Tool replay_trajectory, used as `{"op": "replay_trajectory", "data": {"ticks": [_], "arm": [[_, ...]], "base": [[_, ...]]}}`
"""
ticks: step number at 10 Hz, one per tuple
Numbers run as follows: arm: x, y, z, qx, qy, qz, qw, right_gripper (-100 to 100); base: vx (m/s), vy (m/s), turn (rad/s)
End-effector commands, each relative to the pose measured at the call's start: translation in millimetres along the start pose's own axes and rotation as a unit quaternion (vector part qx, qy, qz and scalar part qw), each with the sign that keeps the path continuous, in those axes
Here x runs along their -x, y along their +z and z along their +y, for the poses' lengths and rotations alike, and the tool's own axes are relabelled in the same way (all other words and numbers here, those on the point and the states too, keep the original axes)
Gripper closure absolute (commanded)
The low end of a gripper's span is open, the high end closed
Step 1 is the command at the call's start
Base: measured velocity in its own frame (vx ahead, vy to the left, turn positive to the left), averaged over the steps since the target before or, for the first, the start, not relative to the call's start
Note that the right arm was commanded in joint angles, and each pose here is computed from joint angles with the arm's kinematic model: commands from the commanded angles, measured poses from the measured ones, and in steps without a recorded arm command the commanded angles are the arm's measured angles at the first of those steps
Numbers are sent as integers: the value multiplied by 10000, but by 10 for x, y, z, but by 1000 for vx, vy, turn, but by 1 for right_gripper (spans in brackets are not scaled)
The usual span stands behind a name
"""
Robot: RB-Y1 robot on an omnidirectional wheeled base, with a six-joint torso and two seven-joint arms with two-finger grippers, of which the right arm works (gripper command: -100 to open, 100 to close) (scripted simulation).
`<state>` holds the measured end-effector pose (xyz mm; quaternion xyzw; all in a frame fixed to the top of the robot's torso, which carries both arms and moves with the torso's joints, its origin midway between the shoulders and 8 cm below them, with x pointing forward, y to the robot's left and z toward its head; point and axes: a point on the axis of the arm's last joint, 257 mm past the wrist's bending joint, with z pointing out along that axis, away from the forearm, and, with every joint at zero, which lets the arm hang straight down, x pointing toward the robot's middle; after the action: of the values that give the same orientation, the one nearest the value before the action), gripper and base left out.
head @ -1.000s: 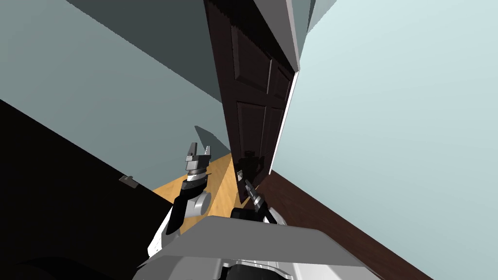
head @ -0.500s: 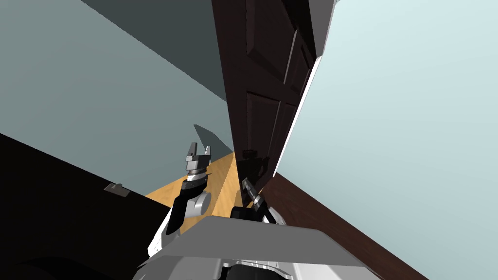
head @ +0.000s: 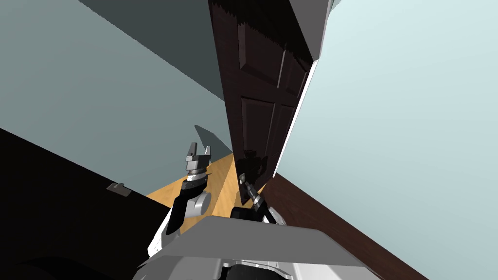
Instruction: Push the door open
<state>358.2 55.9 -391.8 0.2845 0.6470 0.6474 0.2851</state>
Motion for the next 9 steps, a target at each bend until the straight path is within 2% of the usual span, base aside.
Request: {"op": "replay_trajectory", "data": {"ticks": [1,2,3,6,7,9], "arm": [[0,0,-1,-2,0,0,10000,100],[0,0,-1,-2,0,0,10000,100],[83,-19,-13,-19,-17,-93,10000,-100],[153,-14,0,-8,-2,-212,9998,-100],[139,-10,-1,-10,-6,-183,9998,-100],[185,-26,-19,-26,-36,-221,9997,-100]], "base": [[0,0,0],[0,0,0],[-155,-42,-144],[-205,-59,-87],[-110,-33,-13],[121,92,35]]}}
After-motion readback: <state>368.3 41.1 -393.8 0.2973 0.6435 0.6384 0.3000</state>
